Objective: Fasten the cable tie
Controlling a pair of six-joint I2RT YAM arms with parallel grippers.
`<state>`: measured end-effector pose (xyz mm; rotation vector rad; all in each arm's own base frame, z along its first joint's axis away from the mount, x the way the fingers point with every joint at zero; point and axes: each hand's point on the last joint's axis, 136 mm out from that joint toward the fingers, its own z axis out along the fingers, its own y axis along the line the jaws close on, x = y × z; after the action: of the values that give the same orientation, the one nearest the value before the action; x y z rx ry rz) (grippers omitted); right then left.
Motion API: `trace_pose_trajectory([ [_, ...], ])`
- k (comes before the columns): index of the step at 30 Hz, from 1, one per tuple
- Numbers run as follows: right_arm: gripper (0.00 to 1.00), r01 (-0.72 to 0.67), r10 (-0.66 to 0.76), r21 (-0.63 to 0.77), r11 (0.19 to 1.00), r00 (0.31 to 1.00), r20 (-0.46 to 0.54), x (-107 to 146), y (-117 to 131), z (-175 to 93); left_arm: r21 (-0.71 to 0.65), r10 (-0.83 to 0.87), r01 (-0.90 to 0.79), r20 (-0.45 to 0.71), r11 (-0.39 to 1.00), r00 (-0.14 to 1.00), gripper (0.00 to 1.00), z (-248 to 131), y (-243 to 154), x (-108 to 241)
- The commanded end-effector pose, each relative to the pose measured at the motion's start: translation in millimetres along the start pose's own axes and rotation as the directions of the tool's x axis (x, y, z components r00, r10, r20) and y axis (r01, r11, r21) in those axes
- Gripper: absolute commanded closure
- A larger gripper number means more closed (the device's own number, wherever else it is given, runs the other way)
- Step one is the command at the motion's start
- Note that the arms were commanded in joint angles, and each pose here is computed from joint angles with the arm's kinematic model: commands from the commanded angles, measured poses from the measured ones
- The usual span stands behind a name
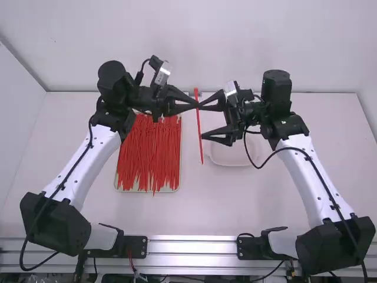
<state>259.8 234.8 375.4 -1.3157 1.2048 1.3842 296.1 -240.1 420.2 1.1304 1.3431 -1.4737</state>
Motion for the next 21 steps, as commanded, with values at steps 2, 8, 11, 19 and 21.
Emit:
trace_pose_trajectory([
  [2, 0.13, -0.049, 0.049, 0.013, 0.999, 0.999, -0.013, 5, -3, 7, 0.018, 0.021, -0.021, 0.000, 1.000, 1.000, 0.99, 1, -6, -4],
  [8, 0.36, -0.039, 0.039, 0.018, 0.999, 0.999, -0.023, 6, -3, 14, 0.003, 0.043, -0.043, 0.024, 0.999, 0.999, 0.99, 1, -7, -14],
  [11, 0.60, -0.040, 0.040, 0.020, 0.999, 0.999, -0.022, 6, -4, 13, 0.005, 0.052, -0.052, 0.025, 0.999, 0.998, 0.98, 1, -8, -15],
  [19, 1.00, -0.031, 0.032, 0.024, 0.999, 0.999, -0.017, 1, -6, 13, 0.004, 0.041, -0.041, 0.023, 0.999, 0.999, 0.99, 1, -7, -14],
  [21, 1.00, -0.023, 0.024, 0.021, 1.000, 1.000, -0.015, 0, -5, 14, 0.004, 0.041, -0.041, 0.023, 0.999, 0.999, 0.98, 1, -7, -14],
])
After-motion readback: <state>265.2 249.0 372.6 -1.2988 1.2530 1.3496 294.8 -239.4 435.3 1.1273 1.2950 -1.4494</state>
